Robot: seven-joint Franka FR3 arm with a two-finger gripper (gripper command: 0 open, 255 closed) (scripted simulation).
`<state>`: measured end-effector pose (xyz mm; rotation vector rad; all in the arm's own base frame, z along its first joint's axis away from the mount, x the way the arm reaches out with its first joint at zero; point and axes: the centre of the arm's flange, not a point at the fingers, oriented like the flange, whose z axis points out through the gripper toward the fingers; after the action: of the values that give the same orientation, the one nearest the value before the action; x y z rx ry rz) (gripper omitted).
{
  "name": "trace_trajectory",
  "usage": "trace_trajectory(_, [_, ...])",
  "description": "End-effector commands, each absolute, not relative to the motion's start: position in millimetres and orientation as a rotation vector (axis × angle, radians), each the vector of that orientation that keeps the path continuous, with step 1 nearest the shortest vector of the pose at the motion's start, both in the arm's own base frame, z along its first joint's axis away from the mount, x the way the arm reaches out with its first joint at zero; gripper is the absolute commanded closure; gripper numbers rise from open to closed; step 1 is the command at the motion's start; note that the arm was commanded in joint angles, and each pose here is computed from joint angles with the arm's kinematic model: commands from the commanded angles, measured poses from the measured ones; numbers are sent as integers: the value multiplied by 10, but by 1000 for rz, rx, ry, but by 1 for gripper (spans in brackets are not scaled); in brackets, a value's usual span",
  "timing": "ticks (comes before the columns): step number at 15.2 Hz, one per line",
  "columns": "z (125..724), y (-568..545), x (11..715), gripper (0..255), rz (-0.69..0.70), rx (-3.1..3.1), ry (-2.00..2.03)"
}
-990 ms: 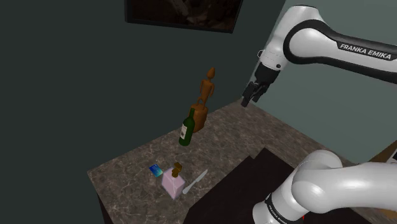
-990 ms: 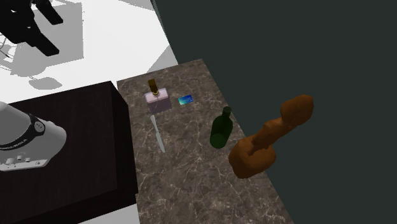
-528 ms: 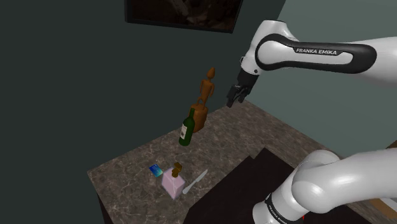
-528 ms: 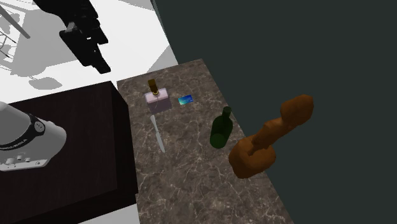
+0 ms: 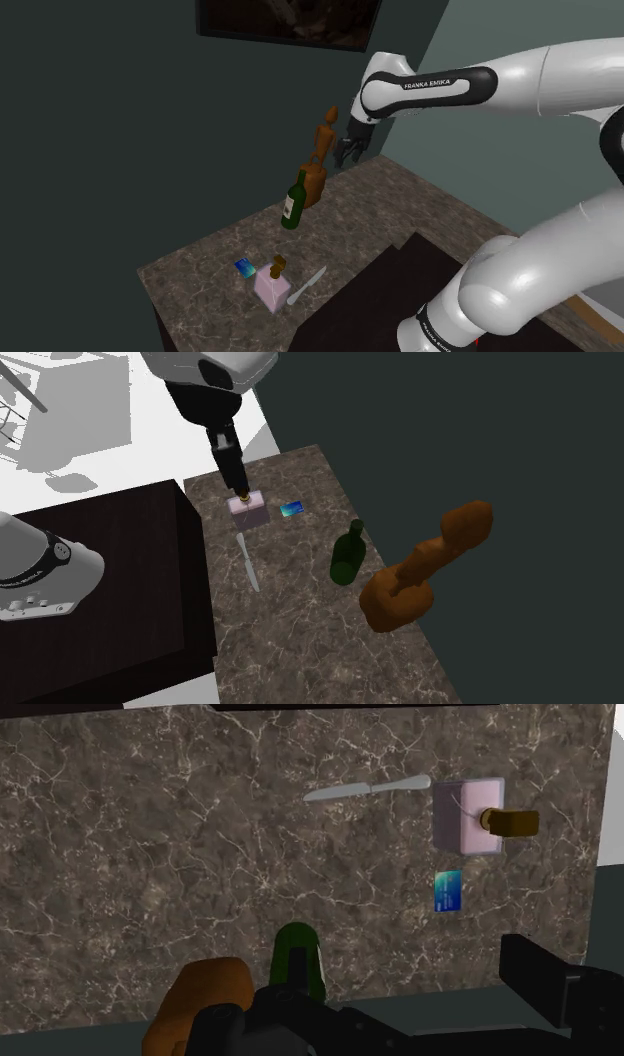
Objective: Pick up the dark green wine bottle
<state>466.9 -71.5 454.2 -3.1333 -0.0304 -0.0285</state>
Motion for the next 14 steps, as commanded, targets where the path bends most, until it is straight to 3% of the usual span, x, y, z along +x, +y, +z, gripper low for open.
trace_trajectory(1, [4344, -775, 4880, 0, -22, -3136, -36])
trace_trajectory(14, [3281, -1107, 6224, 0, 24, -3152, -67])
